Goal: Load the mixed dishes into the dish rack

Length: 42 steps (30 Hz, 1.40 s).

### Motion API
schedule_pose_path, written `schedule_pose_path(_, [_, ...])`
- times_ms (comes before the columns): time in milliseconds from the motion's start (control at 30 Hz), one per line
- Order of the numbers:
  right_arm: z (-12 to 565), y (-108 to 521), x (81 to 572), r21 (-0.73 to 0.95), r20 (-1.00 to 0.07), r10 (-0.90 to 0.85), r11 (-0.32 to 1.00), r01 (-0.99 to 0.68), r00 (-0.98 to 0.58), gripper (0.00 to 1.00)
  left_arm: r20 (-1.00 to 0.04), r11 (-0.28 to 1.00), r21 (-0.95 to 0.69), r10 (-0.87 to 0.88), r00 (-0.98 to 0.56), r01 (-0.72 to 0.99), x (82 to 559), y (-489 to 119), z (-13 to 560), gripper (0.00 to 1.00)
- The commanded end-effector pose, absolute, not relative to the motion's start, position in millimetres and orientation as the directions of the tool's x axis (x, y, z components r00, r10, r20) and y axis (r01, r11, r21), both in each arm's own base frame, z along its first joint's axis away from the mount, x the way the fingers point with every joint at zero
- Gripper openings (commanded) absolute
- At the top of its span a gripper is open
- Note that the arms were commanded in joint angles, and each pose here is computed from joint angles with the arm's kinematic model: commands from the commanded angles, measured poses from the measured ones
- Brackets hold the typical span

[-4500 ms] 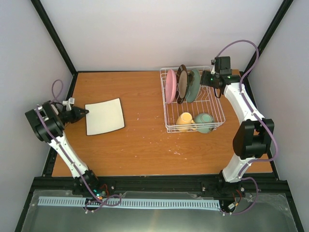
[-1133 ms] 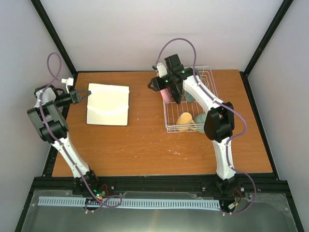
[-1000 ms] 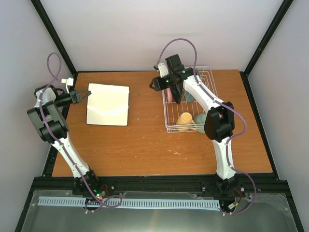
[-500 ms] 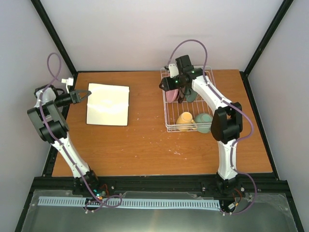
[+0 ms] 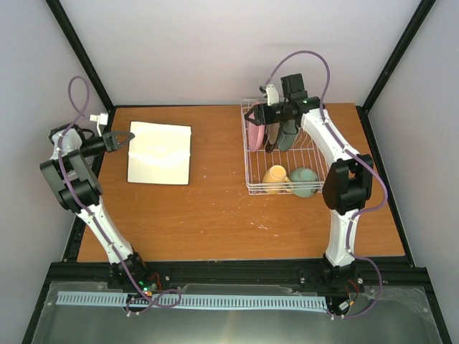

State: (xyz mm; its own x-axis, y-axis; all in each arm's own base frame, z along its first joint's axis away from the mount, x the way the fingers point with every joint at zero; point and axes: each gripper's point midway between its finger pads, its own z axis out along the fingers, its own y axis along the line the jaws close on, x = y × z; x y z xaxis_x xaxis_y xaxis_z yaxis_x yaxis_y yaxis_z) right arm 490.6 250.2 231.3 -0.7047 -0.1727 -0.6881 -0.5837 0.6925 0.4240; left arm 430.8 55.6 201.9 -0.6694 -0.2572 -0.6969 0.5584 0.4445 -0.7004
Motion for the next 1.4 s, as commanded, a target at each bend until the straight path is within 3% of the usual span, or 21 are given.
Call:
schedule_pose_path(0, [270.0, 268.0, 486.9, 0.480, -0.739, -0.134, 0.583, -0.656, -0.660, 0.62, -0.685, 0.176, -0.655, -0.548, -0.480, 0.734, 414.6, 50.6, 322.3, 0.01])
schedule_pose_path(433, [271.7, 308.3, 463.3, 0.547, -0.731, -0.174, 0.429, -0.719, -0.660, 0.64, -0.743, 0.085, -0.558, -0.493, -0.452, 0.825, 387.6, 6.6, 392.4, 0.01])
schedule_pose_path(800, [263.1, 343.8, 424.8, 0.644, -0.689, -0.223, 0.250, -0.723, -0.690, 0.64, -0.794, 0.097, -0.488, -0.463, -0.395, 0.867, 349.0, -13.5, 423.7, 0.01])
schedule_pose_path(1367, [277.9, 388.2, 381.1, 0.670, -0.700, -0.269, 0.074, -0.739, -0.661, 0.64, -0.887, 0.123, -0.321, -0.387, -0.252, 0.939, 344.2, -15.5, 474.2, 0.01])
